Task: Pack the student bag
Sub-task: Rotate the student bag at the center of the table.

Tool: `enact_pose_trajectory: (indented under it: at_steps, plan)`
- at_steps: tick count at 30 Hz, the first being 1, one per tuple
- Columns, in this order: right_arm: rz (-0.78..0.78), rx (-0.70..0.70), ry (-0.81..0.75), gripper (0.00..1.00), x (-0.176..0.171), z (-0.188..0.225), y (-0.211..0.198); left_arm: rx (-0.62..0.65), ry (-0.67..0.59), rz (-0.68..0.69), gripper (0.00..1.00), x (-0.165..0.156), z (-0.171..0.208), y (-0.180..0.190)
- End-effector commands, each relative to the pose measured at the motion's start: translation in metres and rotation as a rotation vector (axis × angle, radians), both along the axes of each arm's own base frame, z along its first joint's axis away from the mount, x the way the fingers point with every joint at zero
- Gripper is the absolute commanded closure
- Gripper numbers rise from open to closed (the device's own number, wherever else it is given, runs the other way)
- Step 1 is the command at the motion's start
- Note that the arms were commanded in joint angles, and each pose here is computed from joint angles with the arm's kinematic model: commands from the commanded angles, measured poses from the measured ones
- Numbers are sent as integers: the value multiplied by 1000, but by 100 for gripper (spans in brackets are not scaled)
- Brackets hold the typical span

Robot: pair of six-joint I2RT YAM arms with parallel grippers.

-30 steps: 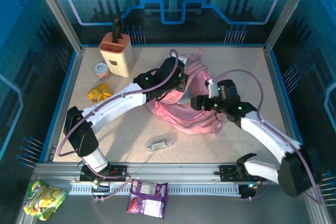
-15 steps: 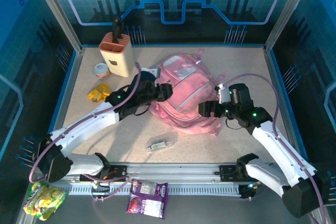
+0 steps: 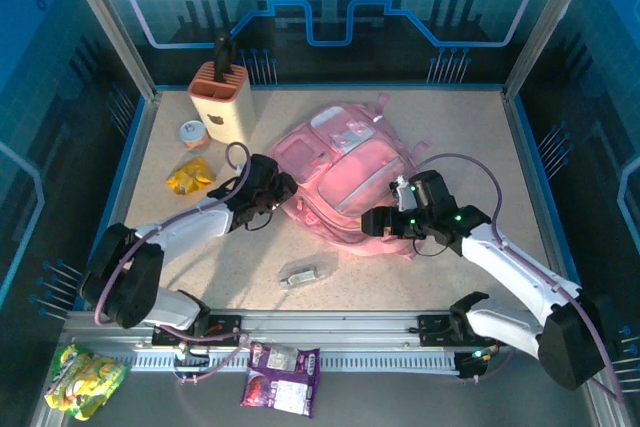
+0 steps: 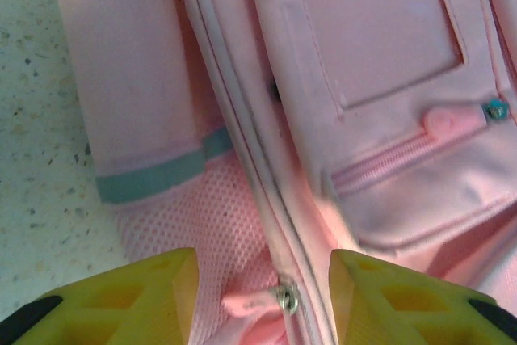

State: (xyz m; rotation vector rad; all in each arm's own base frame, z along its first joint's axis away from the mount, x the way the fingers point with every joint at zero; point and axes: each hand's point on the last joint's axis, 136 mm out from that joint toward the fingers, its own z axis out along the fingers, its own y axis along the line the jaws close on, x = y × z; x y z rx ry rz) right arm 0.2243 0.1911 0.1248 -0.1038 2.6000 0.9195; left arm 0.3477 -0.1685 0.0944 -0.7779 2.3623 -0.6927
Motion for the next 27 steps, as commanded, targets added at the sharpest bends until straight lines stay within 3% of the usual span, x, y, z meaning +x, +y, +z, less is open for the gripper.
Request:
enact_pose_trajectory:
  at_steps: [1, 4, 7, 14, 19, 25, 27]
  plan:
    - [-12, 9, 5, 11, 2, -3, 3, -100, -54, 36, 53, 21, 0, -6]
    - [-12, 9, 3, 11, 2, -5, 3, -138, -66, -25, 55, 34, -3, -22]
    - [-12, 3, 9, 10, 3, -8, 3, -159, -29, -19, 63, 40, -16, -27]
    - [-10, -7, 9, 9, 5, -12, 3, -237, -22, 28, 64, 45, -35, -31]
    - [-16, -11, 7, 9, 10, -15, 3, -320, -56, 33, 83, 53, -31, -43]
    - [-56, -30, -24, 8, 30, -11, -4, -341, -72, 8, 100, 52, -16, -49]
    - [-72, -31, -35, 8, 42, -7, -7, -346, -78, -5, 100, 47, -10, -53]
